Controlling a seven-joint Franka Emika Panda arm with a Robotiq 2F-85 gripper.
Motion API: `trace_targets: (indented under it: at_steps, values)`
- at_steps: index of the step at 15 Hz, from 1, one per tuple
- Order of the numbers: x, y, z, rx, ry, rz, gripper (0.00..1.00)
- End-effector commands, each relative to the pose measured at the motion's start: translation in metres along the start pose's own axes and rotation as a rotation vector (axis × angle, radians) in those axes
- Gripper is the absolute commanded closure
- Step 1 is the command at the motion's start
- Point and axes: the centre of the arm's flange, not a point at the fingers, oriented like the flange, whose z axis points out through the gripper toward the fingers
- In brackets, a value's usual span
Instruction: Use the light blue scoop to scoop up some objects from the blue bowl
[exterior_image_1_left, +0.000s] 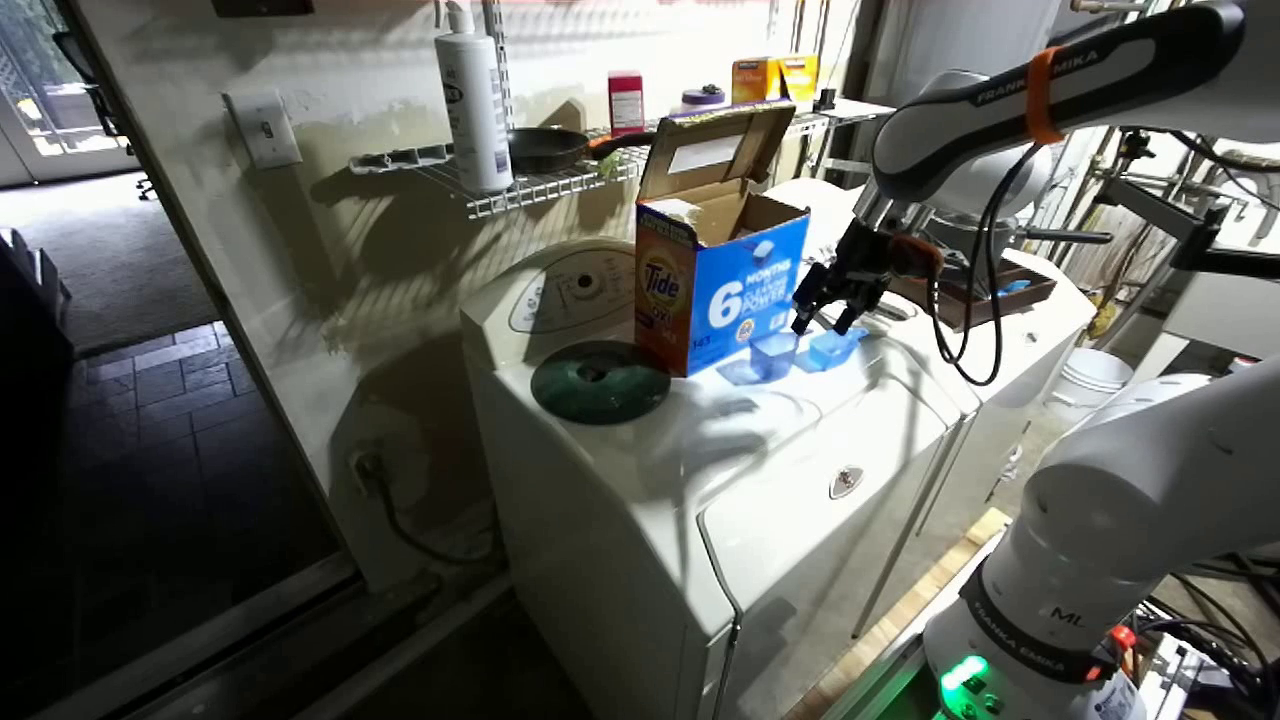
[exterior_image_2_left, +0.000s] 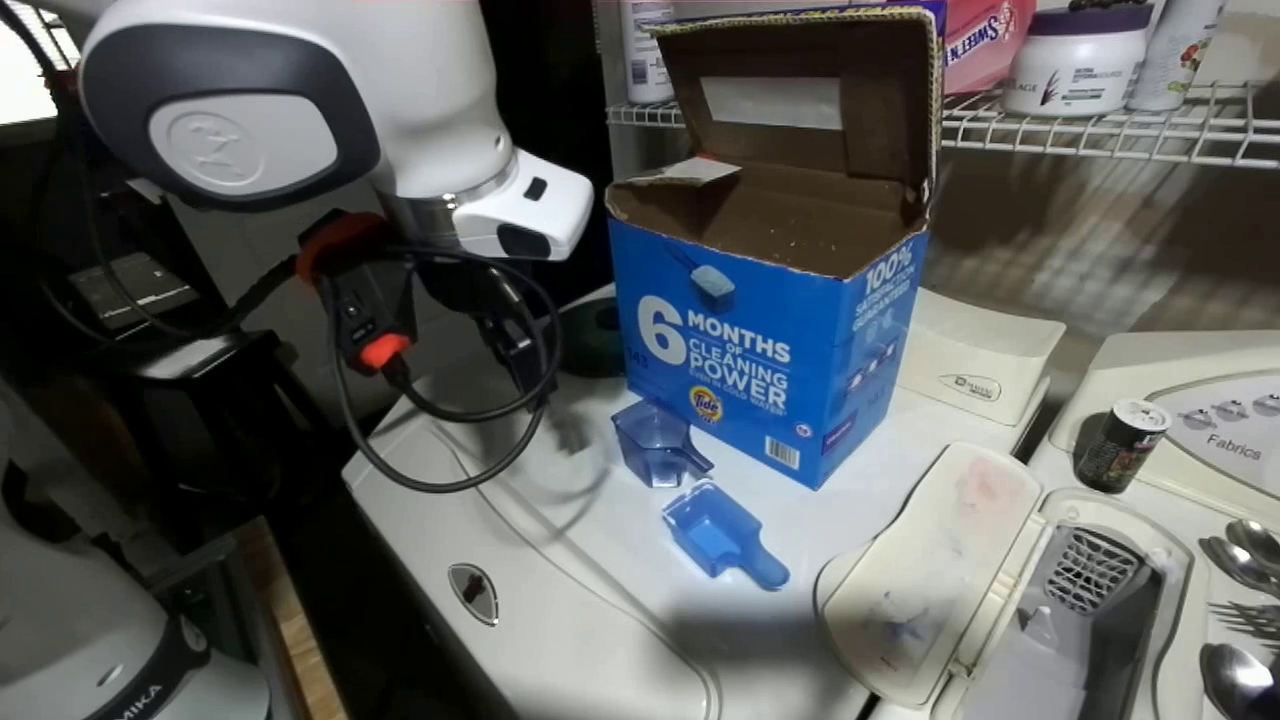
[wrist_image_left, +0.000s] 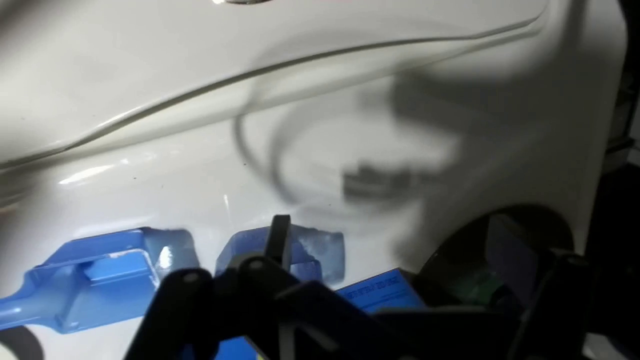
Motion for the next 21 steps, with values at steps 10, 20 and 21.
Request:
trace_targets:
  at_steps: [10, 20, 21]
  values:
    - [0.040, 0.071, 0.024, -0.405, 0.116, 0.445, 0.00]
    - [0.069, 0.131, 0.043, -0.387, 0.125, 0.734, 0.00]
    - [0.071, 0.138, 0.043, -0.390, 0.126, 0.756, 0.00]
